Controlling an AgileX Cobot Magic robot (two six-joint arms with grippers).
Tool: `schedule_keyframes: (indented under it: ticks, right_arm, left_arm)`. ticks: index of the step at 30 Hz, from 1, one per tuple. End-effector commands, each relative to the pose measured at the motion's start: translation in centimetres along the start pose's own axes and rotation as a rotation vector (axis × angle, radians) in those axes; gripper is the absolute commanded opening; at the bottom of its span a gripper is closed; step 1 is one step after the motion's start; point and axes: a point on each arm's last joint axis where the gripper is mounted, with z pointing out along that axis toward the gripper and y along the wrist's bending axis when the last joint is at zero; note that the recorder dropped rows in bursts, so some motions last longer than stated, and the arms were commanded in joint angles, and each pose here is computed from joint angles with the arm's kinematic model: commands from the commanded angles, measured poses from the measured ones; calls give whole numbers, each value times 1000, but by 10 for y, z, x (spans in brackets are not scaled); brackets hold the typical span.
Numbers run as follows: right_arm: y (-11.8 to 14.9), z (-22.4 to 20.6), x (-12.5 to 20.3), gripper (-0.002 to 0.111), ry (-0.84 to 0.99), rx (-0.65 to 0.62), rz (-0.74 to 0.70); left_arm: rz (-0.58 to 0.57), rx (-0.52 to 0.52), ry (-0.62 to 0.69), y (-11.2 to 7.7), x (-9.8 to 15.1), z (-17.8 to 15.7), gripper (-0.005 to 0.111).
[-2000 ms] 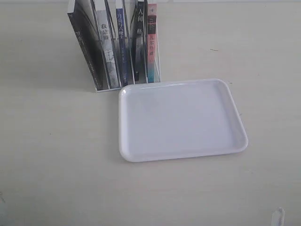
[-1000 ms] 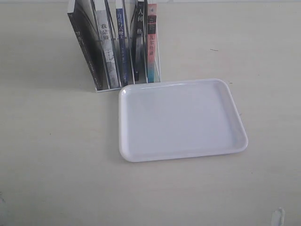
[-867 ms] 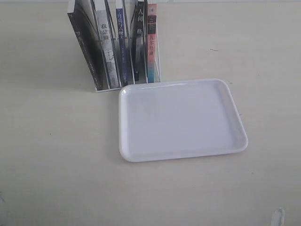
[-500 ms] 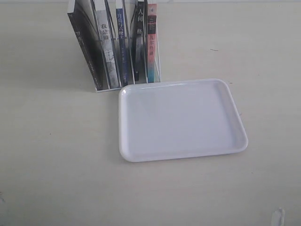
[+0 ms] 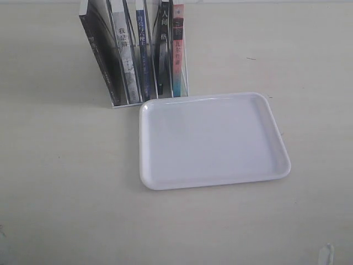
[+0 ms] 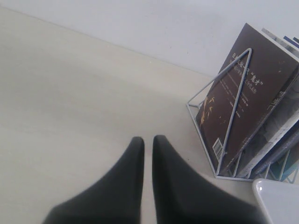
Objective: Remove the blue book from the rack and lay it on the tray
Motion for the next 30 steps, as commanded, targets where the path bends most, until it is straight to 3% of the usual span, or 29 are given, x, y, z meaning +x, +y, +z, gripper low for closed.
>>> schedule_keyframes:
  ticks: [1,10,16,19,24,27,30]
  right_arm:
    - [0,-2,-15,0,-168,3,-7]
    - [1,-18,-53,0,-630,-10,0]
    - [-2,-46,-79,0,-1046,-48,131]
    - [-1,-53,-93,0,-1046,-51,152]
    - [6,-78,-137,0,-1038,38,-61]
    - [11,-79,-169,0,-888,57,-154]
    - [16,-62,-191,0,-601,28,-210]
  left_arm:
    - [-5,13,-2,0,1,0,6]
    - [-5,13,-2,0,1,0,6]
    - [-5,13,-2,0,1,0,6]
    - [-5,13,-2,0,1,0,6]
    - [-5,13,-2,0,1,0,6]
    - [-5,13,-2,0,1,0,6]
    - [-5,13,-2,0,1,0,6]
